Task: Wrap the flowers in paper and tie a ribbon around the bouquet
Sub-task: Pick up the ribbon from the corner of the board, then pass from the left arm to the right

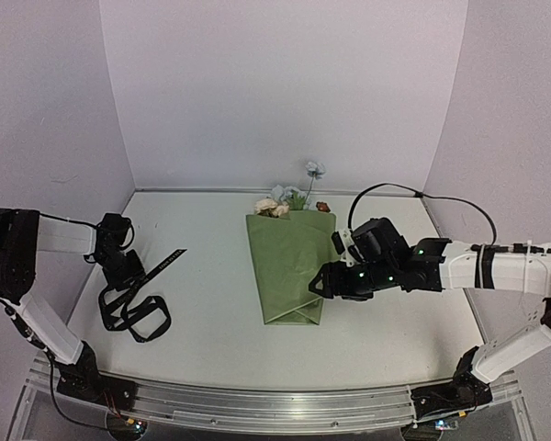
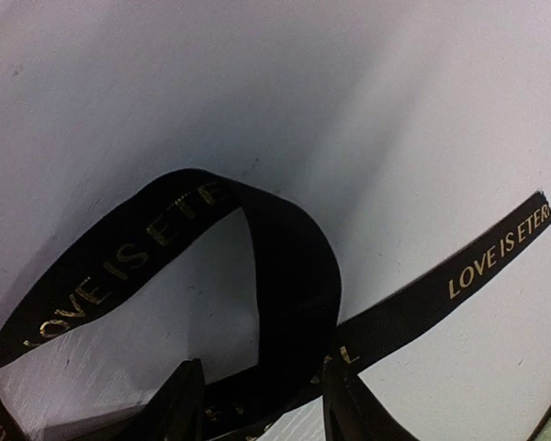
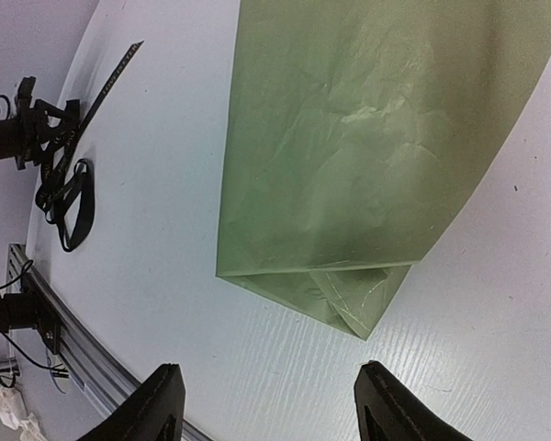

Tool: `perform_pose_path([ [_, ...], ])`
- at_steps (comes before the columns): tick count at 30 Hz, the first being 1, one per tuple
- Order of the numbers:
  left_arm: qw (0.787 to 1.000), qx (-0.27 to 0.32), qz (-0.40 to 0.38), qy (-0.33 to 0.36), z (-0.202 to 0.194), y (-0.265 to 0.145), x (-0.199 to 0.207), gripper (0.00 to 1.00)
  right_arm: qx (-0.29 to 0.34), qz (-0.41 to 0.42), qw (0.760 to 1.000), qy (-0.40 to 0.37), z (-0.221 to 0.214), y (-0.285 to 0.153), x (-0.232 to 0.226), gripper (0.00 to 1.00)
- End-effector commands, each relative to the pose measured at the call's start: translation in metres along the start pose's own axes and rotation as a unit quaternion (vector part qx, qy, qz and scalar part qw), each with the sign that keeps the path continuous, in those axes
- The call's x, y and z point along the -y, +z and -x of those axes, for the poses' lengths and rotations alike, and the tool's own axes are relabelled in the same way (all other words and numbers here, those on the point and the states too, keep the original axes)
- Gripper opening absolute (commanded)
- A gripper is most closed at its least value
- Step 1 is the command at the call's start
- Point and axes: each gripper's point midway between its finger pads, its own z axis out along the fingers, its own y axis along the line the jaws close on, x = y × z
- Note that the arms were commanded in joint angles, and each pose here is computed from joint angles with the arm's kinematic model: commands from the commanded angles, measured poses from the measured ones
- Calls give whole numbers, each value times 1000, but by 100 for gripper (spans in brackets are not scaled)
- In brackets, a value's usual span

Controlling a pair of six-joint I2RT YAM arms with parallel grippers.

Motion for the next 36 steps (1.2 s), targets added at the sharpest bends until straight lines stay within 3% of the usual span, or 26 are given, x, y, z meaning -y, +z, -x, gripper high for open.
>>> perform_pose_path([
  [1,1000,5,-14,4,9,7,8,30,8,5,1000,-1,0,1,0,66],
  [5,999,10,-35,13,12,-2,16,3,9,3,1000,1,-1,2,2,66],
  [8,994,17,-106,30,16,-28,44,0,10,4,1000,0,1,3,0,66],
  [11,975,38,-208,72,17,-77,89,0,13,3,1000,-1,5,4,-1,66],
  [14,929,35,-339,146,-5,-139,150,0,26,0,1000,-3,12,4,-3,66],
  [18,849,26,-467,246,-59,-218,213,0,47,18,999,-10,26,2,-16,66],
  [24,745,33,-618,249,-85,-321,253,0,74,65,994,-44,45,0,-46,66],
  [28,707,31,-655,263,-98,-365,266,0,95,91,989,-74,54,-1,-72,66],
  [36,661,16,-698,276,-111,-411,281,0,152,164,957,-182,61,-9,-149,66],
])
